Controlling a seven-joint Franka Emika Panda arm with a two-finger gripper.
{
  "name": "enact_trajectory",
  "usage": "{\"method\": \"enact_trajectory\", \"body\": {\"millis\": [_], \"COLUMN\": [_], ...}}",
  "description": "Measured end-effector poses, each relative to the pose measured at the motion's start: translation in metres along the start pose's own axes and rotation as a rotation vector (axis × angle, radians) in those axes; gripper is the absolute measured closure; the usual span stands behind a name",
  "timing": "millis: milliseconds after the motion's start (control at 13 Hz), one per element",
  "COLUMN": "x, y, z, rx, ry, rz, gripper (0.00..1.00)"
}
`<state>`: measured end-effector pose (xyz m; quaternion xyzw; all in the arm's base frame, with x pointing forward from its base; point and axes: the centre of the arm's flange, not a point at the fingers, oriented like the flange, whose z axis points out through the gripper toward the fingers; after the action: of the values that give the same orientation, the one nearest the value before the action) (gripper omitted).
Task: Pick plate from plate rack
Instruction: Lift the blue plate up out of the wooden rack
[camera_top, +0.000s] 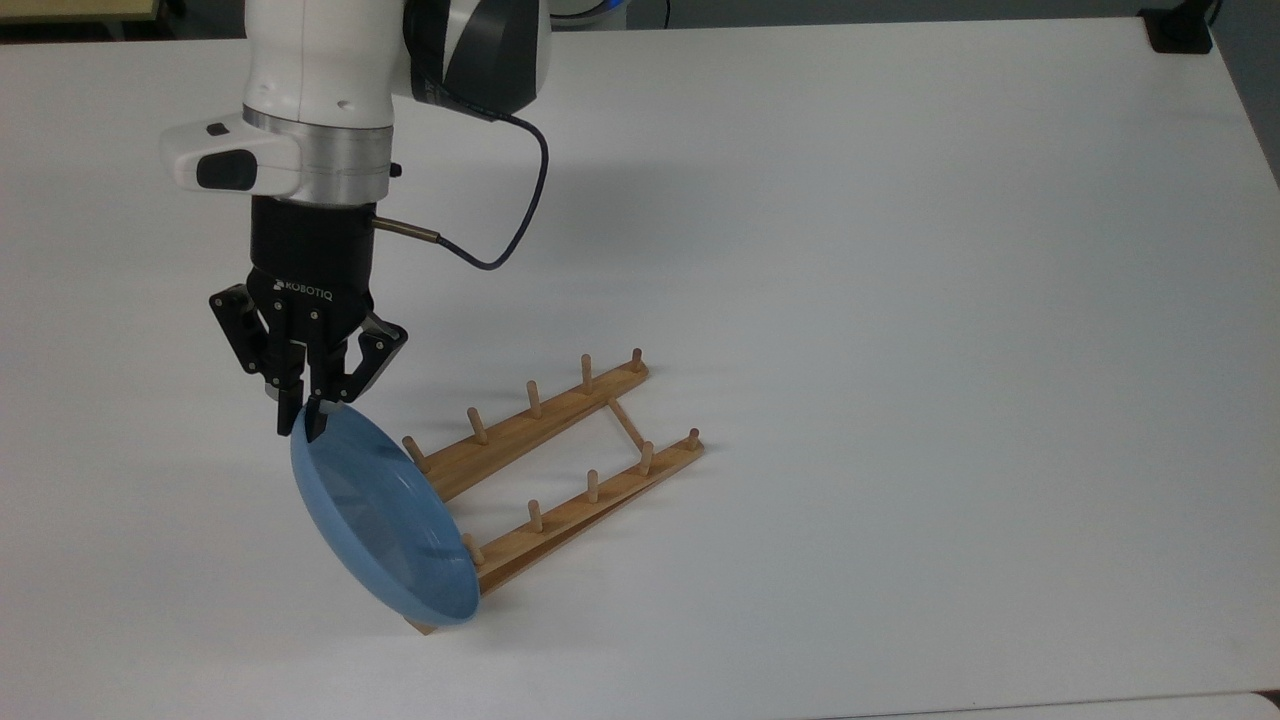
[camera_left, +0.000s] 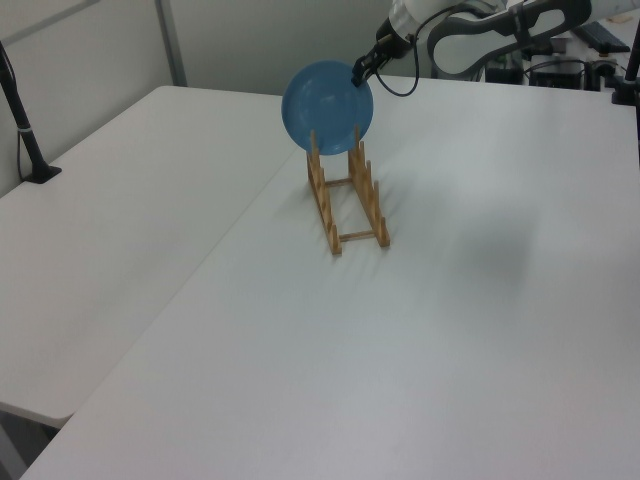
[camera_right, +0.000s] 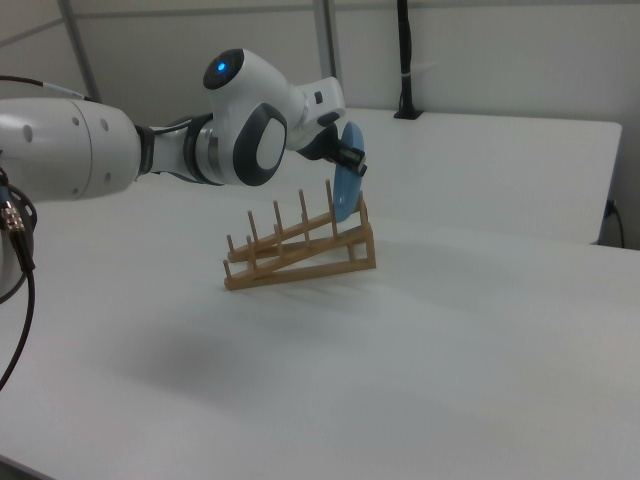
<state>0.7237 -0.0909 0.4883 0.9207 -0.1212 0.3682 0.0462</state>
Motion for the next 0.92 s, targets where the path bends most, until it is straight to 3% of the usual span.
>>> {"method": "enact_trajectory", "body": {"millis": [77,617,925], "x": [0.003,0.039,0.034], "y": [0.001,0.023,0.032], "z": [-0.002,-0.054,-0.069], "rx": [-0.001,-0.008,-0.041], "ry": [0.007,0.092,-0.056], "rz": [0.000,0.040,0.062], "gripper": [0.90,0.91,0.92]}}
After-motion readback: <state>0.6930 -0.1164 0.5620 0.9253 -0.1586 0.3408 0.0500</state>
